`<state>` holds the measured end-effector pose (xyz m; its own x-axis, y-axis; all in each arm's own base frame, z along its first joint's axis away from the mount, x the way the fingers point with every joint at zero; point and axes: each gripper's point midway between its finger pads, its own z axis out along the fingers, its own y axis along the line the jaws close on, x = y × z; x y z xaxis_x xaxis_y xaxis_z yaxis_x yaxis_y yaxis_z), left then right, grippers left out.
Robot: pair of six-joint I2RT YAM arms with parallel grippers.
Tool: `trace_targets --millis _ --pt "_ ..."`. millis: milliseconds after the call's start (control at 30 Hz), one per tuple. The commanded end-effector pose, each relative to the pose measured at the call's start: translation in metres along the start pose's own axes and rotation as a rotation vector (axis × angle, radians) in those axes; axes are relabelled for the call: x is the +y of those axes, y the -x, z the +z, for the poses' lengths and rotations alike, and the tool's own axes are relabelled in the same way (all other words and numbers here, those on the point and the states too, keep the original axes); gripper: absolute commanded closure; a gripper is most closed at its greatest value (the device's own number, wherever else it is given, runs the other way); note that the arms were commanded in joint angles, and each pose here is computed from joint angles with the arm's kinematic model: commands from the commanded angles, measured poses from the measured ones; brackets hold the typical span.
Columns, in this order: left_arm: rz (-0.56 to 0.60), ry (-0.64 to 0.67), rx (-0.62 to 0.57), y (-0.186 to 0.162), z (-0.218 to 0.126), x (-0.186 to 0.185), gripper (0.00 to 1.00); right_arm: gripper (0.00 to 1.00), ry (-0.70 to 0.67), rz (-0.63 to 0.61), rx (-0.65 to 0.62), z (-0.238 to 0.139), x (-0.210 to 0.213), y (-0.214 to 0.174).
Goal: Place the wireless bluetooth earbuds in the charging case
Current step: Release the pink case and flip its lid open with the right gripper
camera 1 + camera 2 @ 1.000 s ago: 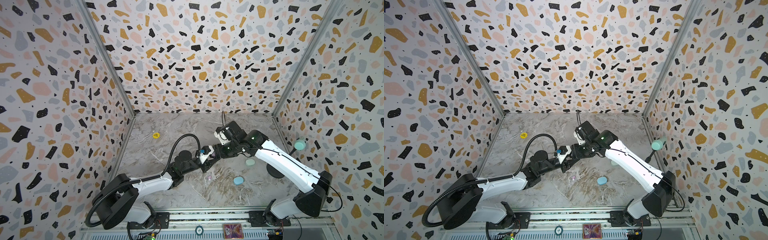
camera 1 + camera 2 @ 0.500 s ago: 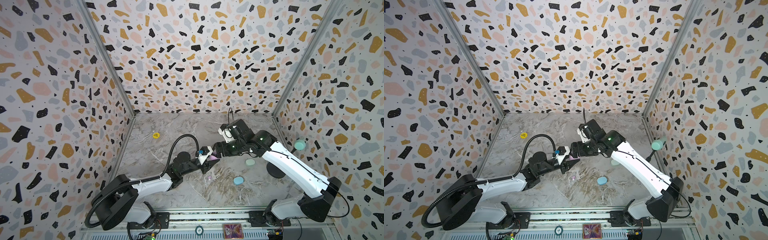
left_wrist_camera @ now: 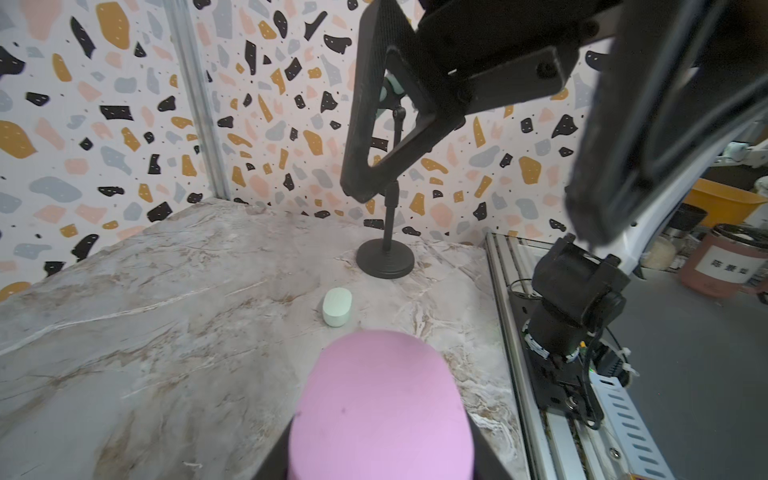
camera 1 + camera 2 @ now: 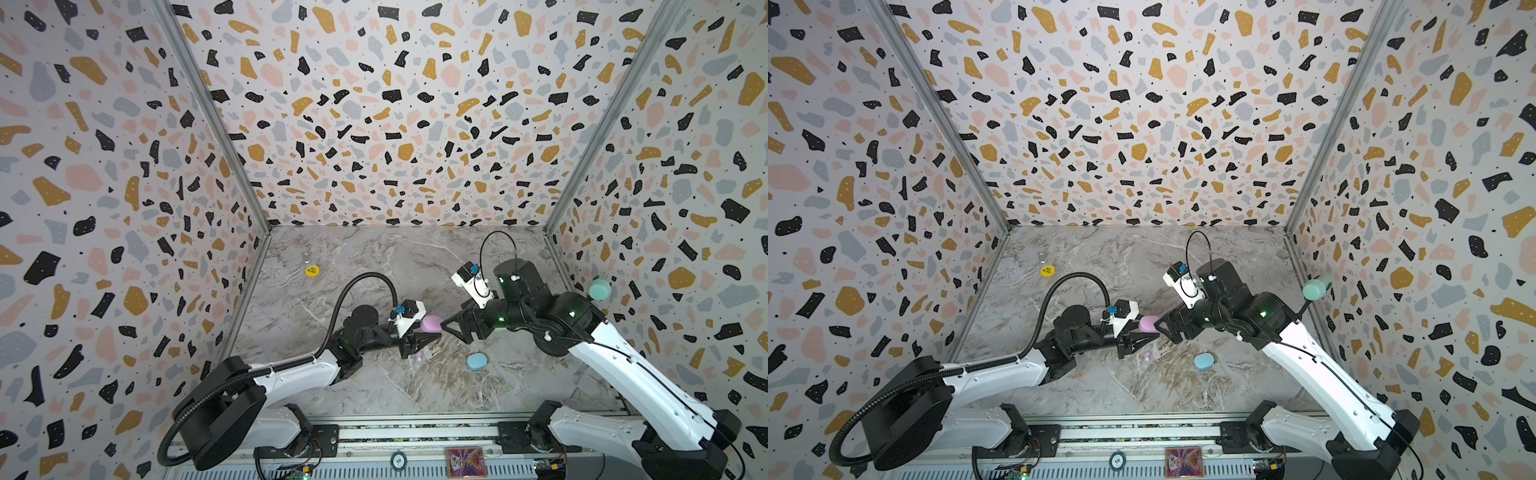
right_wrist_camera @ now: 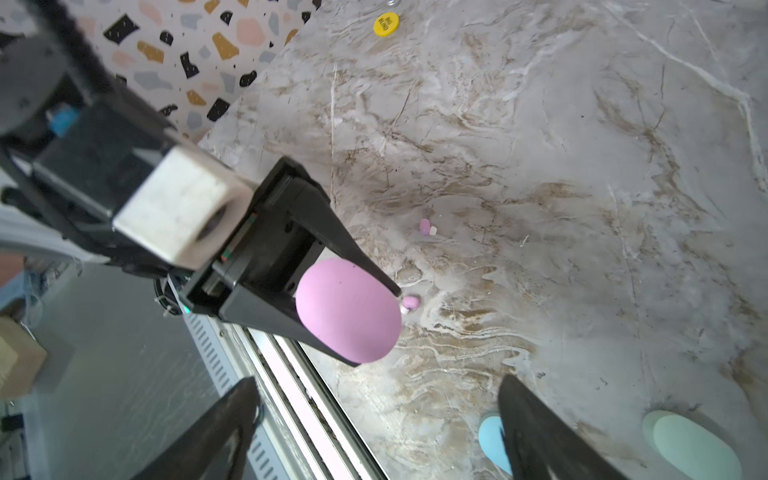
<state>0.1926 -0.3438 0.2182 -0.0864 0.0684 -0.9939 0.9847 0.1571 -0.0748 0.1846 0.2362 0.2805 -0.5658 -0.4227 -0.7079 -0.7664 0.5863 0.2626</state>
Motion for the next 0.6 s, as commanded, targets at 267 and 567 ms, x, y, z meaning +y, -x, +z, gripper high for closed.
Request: trace_targets --millis 267,567 --pt "0.01 -0.131 -0.041 0.028 0.002 -0.022 0.62 0.12 -0.024 -0.275 -0.003 0.017 0.014 -0.007" --pt "0.017 -0.142 -0.047 0.031 0.0 -0.025 0.62 0.14 -0.06 -0.275 0.023 0.028 0.004 -0.012"
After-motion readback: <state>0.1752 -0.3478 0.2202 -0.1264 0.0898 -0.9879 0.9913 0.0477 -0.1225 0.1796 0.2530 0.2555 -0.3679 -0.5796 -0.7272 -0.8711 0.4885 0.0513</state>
